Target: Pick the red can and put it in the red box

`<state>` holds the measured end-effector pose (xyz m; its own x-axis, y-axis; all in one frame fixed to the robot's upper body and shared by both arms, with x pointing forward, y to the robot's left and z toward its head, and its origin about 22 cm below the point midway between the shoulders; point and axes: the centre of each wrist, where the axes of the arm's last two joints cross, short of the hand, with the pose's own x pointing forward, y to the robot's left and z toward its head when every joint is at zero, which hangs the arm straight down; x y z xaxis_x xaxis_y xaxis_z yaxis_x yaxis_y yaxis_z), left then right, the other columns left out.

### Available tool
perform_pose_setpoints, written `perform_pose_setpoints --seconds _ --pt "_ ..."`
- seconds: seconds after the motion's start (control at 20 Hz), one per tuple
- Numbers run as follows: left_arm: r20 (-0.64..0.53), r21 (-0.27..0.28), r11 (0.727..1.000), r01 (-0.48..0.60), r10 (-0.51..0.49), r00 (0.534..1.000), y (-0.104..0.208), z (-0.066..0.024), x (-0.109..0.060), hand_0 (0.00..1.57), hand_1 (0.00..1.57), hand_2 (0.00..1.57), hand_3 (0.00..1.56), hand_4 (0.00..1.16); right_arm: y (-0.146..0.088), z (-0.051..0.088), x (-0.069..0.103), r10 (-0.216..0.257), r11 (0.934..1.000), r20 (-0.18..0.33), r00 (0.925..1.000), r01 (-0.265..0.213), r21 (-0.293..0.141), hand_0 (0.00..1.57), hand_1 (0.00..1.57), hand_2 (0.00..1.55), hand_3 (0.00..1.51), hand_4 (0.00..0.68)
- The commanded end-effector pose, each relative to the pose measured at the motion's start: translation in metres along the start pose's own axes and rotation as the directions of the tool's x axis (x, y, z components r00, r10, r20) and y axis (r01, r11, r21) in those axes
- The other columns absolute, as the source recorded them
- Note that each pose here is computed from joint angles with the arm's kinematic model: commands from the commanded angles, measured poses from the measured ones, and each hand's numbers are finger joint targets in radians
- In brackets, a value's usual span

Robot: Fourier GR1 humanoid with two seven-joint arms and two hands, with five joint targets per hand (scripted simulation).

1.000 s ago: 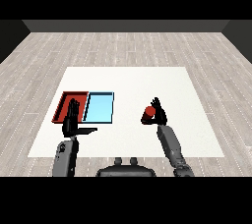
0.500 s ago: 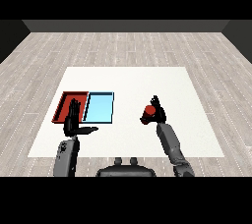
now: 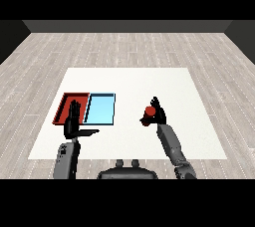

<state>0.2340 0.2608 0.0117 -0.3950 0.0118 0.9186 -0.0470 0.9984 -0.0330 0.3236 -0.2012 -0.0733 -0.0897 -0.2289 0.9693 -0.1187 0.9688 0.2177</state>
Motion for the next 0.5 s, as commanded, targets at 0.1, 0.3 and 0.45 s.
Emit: perform_pose_setpoints --seconds 0.1,0.3,0.45 --pt "0.009 -0.006 1.0 0.004 -0.004 1.0 -0.015 0.0016 0.009 0.0 0.0 0.0 0.0 0.0 0.011 0.001 0.001 -0.012 0.9995 -0.013 0.9998 0.012 -0.028 0.0 0.0 0.35 0.12 0.0" --pt "0.009 -0.009 1.0 -0.01 0.01 1.0 -0.009 0.0054 0.0 0.0 0.0 0.0 0.0 0.0 -0.016 0.0 0.001 0.098 0.9929 -0.029 0.9948 -0.1 -0.065 1.48 1.48 1.46 1.43 0.655" --pt "0.006 -0.01 1.0 -0.023 0.023 1.0 0.001 -0.0007 0.0 0.0 0.0 0.0 0.0 0.0 0.008 0.014 0.002 0.11 0.9917 -0.024 0.9936 -0.112 -0.064 1.5 1.5 1.47 1.44 0.667"
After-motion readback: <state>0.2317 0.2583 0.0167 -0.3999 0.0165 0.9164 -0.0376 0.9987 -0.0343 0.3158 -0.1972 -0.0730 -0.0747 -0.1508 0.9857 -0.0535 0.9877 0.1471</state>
